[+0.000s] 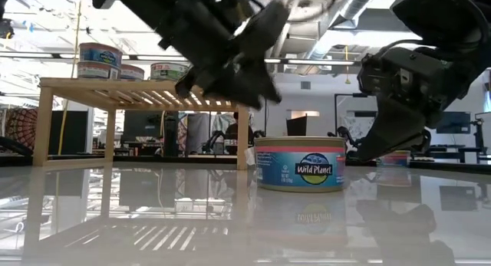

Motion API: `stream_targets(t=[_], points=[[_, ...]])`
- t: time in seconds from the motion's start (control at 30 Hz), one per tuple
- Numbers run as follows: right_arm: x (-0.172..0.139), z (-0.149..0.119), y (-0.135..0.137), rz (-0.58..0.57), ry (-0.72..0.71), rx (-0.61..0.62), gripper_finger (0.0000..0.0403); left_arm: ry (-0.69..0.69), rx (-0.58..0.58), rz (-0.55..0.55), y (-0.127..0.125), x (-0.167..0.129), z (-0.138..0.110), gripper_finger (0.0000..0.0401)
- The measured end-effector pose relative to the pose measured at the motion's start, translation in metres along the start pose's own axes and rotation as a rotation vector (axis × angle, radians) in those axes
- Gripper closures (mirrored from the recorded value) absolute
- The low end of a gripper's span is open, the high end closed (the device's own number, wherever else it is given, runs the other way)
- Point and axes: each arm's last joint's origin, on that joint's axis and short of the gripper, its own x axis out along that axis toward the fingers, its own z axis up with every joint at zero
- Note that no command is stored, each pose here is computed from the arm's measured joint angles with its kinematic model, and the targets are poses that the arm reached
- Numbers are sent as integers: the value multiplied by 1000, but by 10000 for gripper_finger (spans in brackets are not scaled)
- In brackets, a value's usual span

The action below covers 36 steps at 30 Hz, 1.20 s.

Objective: Stack canned seafood by type on shelf
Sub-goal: Put the blue tuna on the shelf

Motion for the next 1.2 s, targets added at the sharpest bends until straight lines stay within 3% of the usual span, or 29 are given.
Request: stream_targets(t=[0.07,0.17,0.33,0.6,0.93,1.03,1.2], points=[[0,0,0,-1,0,18,361,77,43,30,7,-4,-5,260],[0,0,0,-2,2,16,359,146,1,96,16,-15,-6,260],[0,-1,-1,-8,6,2,358,130,-16,146,17,-36,-11,260],[0,-1,-1,-7,6,-9,334,110,-42,107,5,-49,-23,260],[-3,-7,5,21,16,-37,264,162,-46,45,1,-50,-23,260],[-4,-8,11,59,2,-37,248,163,-107,45,0,-49,-22,260],[-8,-11,22,141,-26,-37,239,215,-91,12,0,-48,-23,260]])
